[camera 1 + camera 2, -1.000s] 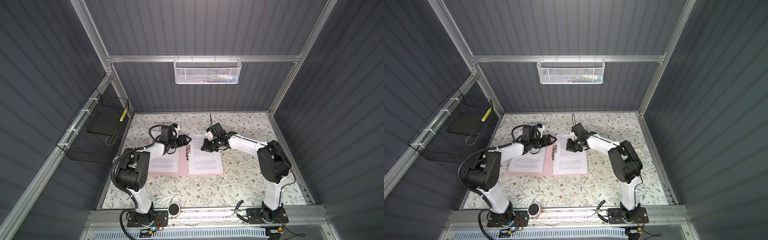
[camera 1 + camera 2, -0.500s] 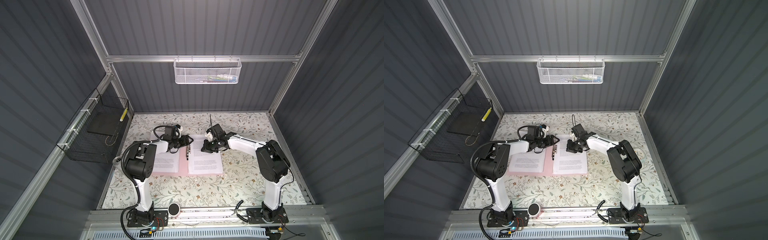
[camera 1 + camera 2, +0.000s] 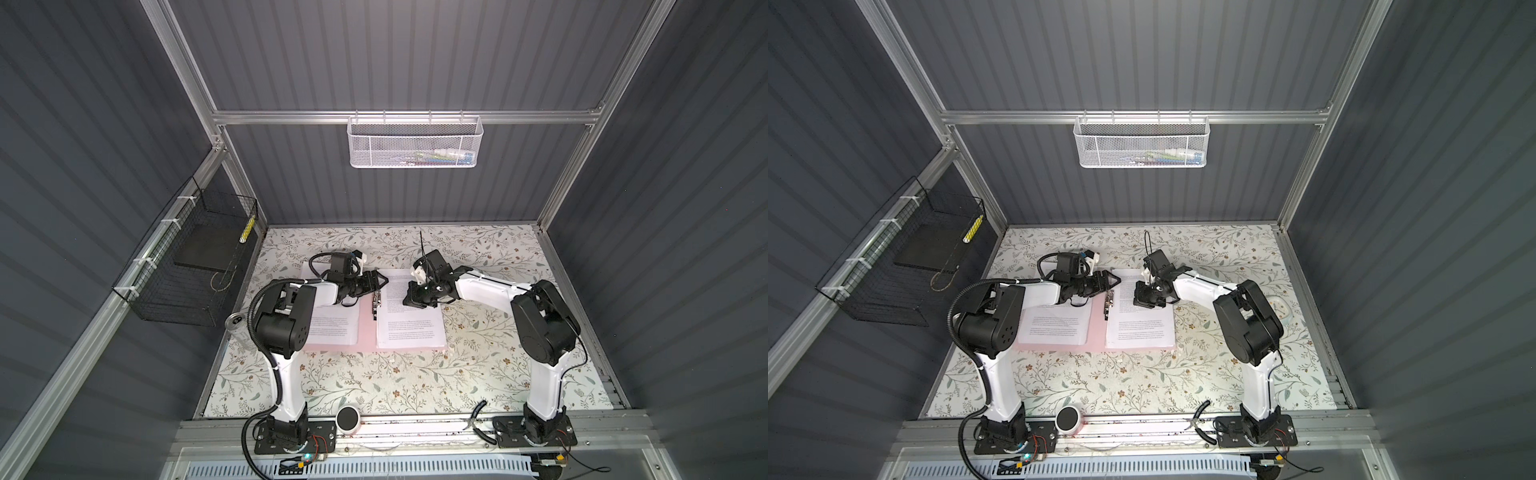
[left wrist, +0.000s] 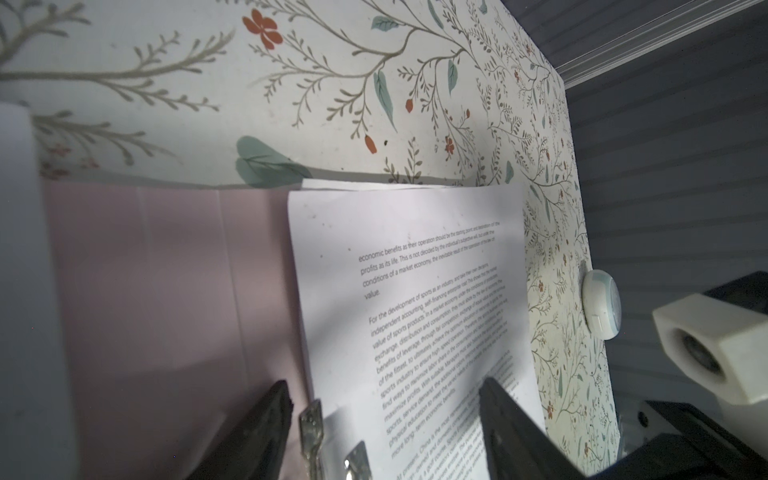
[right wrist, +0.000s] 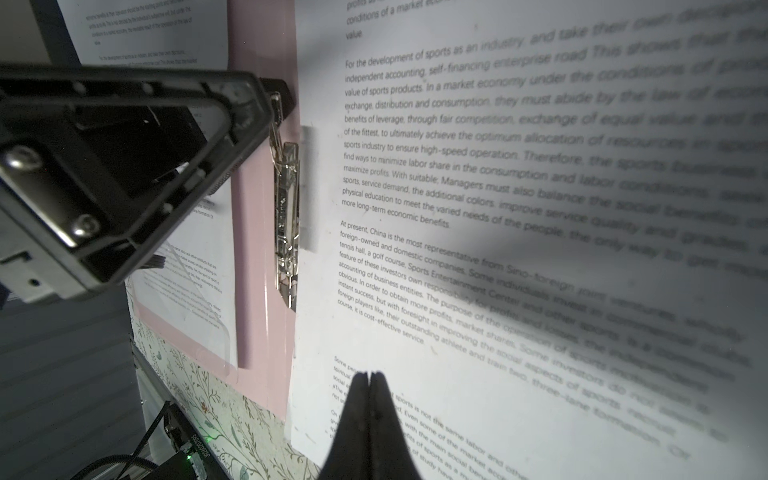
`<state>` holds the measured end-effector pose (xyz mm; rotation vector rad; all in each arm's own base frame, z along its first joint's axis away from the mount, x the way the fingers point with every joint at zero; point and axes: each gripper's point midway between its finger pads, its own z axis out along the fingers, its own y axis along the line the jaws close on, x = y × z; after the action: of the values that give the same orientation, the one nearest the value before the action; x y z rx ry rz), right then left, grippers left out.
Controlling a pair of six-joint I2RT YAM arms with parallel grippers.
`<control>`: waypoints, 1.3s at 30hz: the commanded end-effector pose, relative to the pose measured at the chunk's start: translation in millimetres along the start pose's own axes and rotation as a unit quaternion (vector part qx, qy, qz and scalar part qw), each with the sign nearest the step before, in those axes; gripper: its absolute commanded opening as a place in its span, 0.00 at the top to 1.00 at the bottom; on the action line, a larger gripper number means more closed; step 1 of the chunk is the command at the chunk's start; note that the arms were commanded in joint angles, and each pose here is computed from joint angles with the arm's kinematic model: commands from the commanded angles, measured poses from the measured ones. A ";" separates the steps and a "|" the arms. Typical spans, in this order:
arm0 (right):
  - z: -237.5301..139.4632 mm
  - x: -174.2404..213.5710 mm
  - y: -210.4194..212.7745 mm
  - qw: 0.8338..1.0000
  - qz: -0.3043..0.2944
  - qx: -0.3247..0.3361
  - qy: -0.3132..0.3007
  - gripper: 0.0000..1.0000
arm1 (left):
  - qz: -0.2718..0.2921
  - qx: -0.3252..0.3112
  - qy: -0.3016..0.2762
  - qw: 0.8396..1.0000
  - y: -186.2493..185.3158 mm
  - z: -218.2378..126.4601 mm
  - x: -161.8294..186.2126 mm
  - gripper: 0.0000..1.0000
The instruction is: Put the files into the folder
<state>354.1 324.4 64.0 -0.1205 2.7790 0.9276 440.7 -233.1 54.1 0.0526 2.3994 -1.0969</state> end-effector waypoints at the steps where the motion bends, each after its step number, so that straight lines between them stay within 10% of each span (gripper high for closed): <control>1: 0.0 4.1 0.8 1.000 0.005 -0.001 0.003 1.00 | 0.005 0.022 0.000 1.000 -10.7 3.9 -3.3 0.28; 39: 1.0 11.0 -3.6 1.000 0.006 -0.001 0.005 1.00 | 0.037 0.108 -0.007 0.993 -54.2 -23.5 21.3 0.31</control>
<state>348.0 320.6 53.9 -0.0997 2.8013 0.9241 409.4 -249.4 81.9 0.1560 2.2767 -1.2582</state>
